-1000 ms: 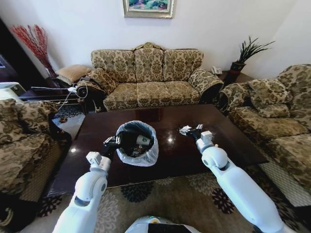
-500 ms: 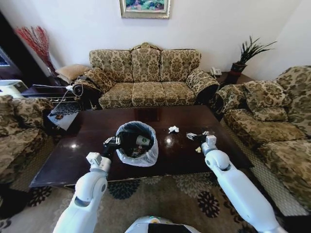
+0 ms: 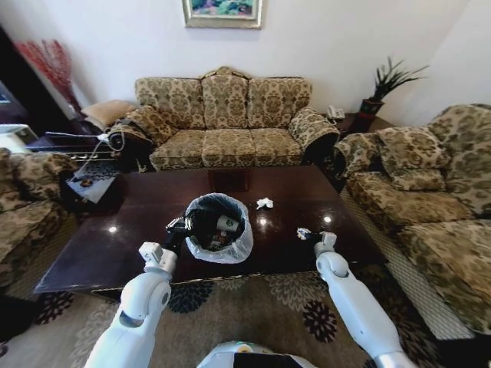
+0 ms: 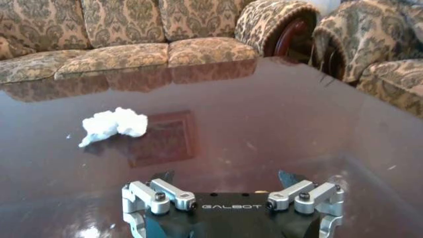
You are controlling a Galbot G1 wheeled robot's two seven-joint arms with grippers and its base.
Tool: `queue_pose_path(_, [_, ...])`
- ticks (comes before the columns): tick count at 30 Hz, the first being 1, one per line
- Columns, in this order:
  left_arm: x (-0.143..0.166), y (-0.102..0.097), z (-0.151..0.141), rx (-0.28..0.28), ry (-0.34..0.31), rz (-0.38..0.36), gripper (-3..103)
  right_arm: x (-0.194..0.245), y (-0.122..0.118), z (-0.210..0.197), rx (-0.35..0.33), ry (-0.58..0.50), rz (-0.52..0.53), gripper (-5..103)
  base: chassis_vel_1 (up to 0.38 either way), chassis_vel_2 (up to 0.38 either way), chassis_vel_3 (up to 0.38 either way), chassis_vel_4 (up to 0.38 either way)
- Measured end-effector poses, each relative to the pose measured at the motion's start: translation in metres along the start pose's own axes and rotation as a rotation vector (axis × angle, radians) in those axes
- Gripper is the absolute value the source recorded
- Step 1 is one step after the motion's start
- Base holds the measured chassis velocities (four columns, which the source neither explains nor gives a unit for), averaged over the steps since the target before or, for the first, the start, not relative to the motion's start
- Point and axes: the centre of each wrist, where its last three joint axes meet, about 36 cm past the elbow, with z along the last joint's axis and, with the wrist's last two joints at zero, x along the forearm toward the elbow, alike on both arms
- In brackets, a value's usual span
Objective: Move to the front of the table and place the trash on the table into the trash bin.
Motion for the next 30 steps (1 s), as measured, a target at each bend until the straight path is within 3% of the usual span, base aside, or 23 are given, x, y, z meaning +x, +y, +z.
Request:
queue_pose_path(8, [-0.004, 0.0, 0.003, 0.004, 0.006, 0.006, 3, -0.005, 0.005, 0.014, 0.008, 0.025, 0.006, 101, -0.011, -0.022, -0.002, -0.001])
queue_pose_path(9, [-0.005, 0.001, 0.003, 0.004, 0.006, 0.006, 3, -0.006, 0.004, 0.015, 0.01, 0.028, 0.006, 93, 0.0, 0.0, 0.0, 0.0])
queue_pose_path(11, [-0.005, 0.001, 0.003, 0.003, 0.006, 0.006, 3, -0.007, 0.004, 0.016, 0.009, 0.029, 0.005, 93, 0.0, 0.0, 0.0, 0.0])
queue_pose_path(17, [-0.006, 0.001, 0.003, 0.008, 0.006, 0.007, 3, -0.016, 0.0, 0.027, 0.003, 0.041, 0.009, 66, 0.0, 0.0, 0.0, 0.0])
queue_pose_path(19, [-0.006, 0.001, 0.003, 0.008, 0.006, 0.007, 3, -0.016, 0.0, 0.028, 0.002, 0.042, 0.01, 66, 0.0, 0.0, 0.0, 0.0])
queue_pose_path(21, [-0.006, 0.001, 0.002, 0.008, 0.005, 0.007, 3, -0.018, -0.002, 0.031, 0.0, 0.048, 0.014, 49, 0.0, 0.0, 0.0, 0.0])
queue_pose_path(24, [-0.007, 0.001, 0.002, 0.009, 0.003, 0.006, 3, -0.019, -0.003, 0.034, 0.009, 0.049, 0.012, 44, 0.0, 0.0, 0.0, 0.0])
queue_pose_path(27, [-0.008, -0.001, 0.002, 0.011, 0.0, 0.005, 3, -0.018, -0.003, 0.037, 0.012, 0.047, 0.007, 28, 0.0, 0.0, 0.0, 0.0])
queue_pose_path(29, [-0.008, -0.002, 0.002, 0.013, 0.001, 0.005, 3, -0.018, -0.003, 0.037, 0.011, 0.046, 0.008, 28, 0.0, 0.0, 0.0, 0.0])
queue_pose_path(30, [-0.008, -0.002, 0.002, 0.014, 0.001, 0.006, 3, -0.018, -0.003, 0.038, 0.011, 0.045, 0.008, 23, 0.0, 0.0, 0.0, 0.0])
